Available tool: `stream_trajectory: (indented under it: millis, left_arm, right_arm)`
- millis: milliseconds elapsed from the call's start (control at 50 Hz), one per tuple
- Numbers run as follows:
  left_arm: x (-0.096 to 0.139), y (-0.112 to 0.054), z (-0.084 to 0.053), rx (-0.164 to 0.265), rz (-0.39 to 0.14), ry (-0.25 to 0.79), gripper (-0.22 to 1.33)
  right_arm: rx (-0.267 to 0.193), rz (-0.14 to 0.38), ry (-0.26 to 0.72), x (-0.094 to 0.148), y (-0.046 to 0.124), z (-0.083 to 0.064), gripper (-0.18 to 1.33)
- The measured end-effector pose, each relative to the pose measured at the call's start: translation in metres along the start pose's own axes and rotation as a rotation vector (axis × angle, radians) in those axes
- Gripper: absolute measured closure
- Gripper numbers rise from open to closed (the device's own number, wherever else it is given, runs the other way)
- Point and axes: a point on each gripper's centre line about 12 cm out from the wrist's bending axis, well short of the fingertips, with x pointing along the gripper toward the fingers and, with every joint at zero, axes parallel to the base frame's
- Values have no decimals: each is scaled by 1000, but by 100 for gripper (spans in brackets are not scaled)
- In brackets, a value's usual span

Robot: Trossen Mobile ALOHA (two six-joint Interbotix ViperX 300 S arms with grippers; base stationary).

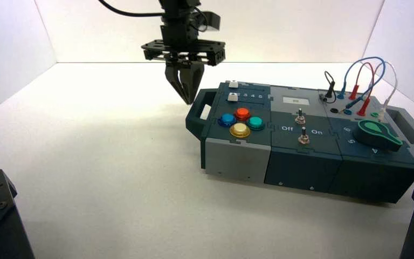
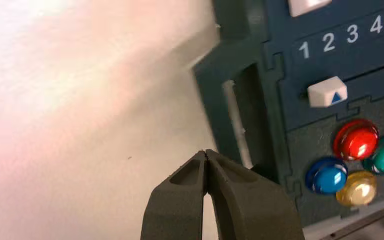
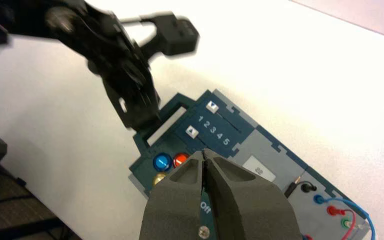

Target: Move the box to the right.

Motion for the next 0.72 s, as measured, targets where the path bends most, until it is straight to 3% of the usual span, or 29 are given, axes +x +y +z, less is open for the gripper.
stream_trajectory:
  millis: [160, 260, 400, 520, 720]
  left_arm:
    - [-46, 29, -14, -85, 0, -165, 127]
    - [-76, 36, -25, -114, -4, -263, 128]
    - [-124, 41, -52, -148, -15, -414, 128]
    - [-147, 43, -74, -168, -20, -500, 128]
    - [-159, 48, -104, -180, -14, -568, 128]
  right_arm:
    - [-30, 2, -2, -3, 0, -1, 129]
    - [-44, 3, -1, -3, 1, -1, 129]
    - [-49, 8, -1, -3, 2, 0, 129]
    - [-64, 21, 3, 0, 8, 4, 129]
    - [-75, 32, 19, 10, 12, 7, 129]
